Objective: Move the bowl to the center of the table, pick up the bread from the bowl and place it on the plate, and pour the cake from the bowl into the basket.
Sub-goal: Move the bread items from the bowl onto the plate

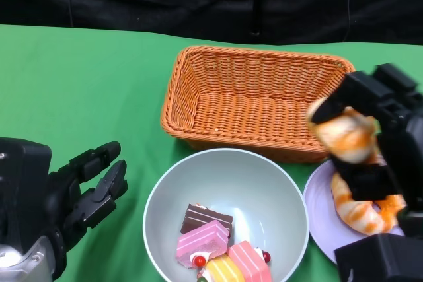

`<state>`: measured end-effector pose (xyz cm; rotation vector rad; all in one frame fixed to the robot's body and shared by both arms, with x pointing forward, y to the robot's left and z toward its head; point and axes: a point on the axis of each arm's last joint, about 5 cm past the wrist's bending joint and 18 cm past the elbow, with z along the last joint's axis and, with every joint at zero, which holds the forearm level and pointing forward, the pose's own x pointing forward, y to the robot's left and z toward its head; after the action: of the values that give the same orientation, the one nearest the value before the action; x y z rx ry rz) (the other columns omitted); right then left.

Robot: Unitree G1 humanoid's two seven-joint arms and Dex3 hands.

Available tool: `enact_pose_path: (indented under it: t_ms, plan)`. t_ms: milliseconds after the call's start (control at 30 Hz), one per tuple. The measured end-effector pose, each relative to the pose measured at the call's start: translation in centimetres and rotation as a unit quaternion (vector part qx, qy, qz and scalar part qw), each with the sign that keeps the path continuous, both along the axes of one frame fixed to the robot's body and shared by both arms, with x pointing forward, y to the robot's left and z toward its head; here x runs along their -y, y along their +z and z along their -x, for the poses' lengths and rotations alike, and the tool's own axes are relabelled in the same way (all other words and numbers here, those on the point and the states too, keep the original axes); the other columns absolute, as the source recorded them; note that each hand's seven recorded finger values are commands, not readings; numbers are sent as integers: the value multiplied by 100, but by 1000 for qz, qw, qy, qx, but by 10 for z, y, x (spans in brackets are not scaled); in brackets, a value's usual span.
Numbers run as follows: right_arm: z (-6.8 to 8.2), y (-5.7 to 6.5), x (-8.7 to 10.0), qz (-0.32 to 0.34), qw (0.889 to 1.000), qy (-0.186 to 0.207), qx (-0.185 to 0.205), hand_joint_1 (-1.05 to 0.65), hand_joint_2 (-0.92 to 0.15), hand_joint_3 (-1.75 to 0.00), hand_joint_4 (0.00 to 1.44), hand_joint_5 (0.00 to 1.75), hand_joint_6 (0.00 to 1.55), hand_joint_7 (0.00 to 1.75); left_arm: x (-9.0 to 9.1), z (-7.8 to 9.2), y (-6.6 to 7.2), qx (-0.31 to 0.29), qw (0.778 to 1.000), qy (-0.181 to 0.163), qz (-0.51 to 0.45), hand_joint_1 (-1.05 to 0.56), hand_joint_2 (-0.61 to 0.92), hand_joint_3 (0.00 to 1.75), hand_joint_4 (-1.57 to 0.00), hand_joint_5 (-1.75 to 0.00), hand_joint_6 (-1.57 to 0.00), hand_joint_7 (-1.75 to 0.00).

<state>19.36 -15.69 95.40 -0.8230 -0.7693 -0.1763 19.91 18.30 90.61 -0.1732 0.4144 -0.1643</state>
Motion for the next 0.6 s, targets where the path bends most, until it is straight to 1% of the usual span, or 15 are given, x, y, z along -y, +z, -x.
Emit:
enact_pose_path:
  t_ms: [67, 200, 300, 400, 600]
  plan:
    - [3, -1, 7, 22, 999, -22, -14, -10, -6, -175, 107, 175, 93, 156, 0, 0, 0, 1, 1000, -1, 0, -55, 92, 52, -12, -55, -31, 0]
    - [7, -4, 11, 55, 996, -52, -46, -3, -2, -170, 105, 175, 93, 152, 1, 0, 1, 2, 1000, -3, -2, -54, 92, 53, -13, -54, -31, 0]
    - [8, -6, 14, 82, 991, -75, -75, -1, -5, -164, 104, 175, 92, 153, 1, 0, 1, 3, 1000, -4, -3, -54, 92, 53, -13, -54, -31, -1]
    - [9, -6, 14, 90, 989, -82, -90, 0, -6, -162, 104, 175, 92, 153, 1, 0, 1, 3, 1000, -4, -3, -54, 92, 53, -13, -53, -31, -1]
    - [9, -5, 14, 90, 988, -83, -90, 0, -7, -161, 104, 175, 91, 154, 1, 0, 1, 3, 1000, -4, -3, -54, 92, 53, -13, -53, -31, 0]
